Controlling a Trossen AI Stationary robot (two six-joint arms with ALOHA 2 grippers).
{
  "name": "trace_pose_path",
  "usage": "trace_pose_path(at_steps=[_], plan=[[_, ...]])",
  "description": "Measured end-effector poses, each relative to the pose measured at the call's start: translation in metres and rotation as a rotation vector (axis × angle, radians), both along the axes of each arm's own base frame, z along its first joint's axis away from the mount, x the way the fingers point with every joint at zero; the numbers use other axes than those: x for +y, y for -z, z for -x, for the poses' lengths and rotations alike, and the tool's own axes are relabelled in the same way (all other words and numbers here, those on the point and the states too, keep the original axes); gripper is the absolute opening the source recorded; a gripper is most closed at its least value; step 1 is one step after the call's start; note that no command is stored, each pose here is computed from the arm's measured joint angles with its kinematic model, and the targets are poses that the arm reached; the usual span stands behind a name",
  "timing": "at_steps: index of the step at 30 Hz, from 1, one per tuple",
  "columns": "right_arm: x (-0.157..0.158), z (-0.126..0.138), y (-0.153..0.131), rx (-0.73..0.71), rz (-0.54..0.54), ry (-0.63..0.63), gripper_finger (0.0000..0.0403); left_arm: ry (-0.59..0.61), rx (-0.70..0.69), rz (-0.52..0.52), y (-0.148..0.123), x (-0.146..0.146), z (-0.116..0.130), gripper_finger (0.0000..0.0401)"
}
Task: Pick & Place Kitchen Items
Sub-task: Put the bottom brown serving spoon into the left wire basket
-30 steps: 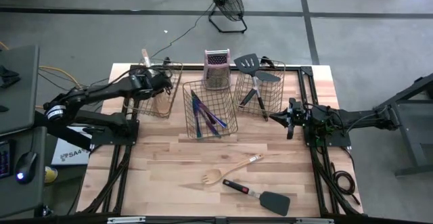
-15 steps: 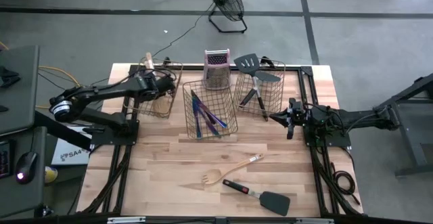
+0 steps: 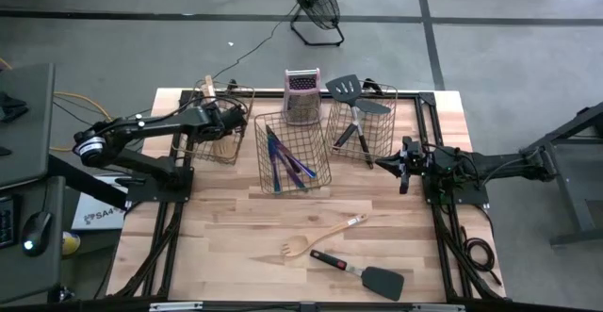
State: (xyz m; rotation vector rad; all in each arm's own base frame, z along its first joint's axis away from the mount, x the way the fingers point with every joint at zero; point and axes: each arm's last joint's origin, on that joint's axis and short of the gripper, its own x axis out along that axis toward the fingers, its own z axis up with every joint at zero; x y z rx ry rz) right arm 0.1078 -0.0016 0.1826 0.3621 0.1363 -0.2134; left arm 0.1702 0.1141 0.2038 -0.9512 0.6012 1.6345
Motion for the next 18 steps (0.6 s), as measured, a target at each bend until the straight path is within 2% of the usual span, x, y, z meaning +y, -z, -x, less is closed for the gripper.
trace_pose_path(at_steps=[12, 18], plan=[[0.0, 0.0, 0.0, 0.0, 0.0, 0.0, 0.0002, 0.019, -0.002, 0.006, -0.0027, -0.0013, 0.0018, 0.0111], [0.0, 0.0, 0.0, 0.0, 0.0, 0.0, 0.0002, 0.071, 0.013, -0.006, -0.0094, -0.0038, 0.0065, 0.0167]])
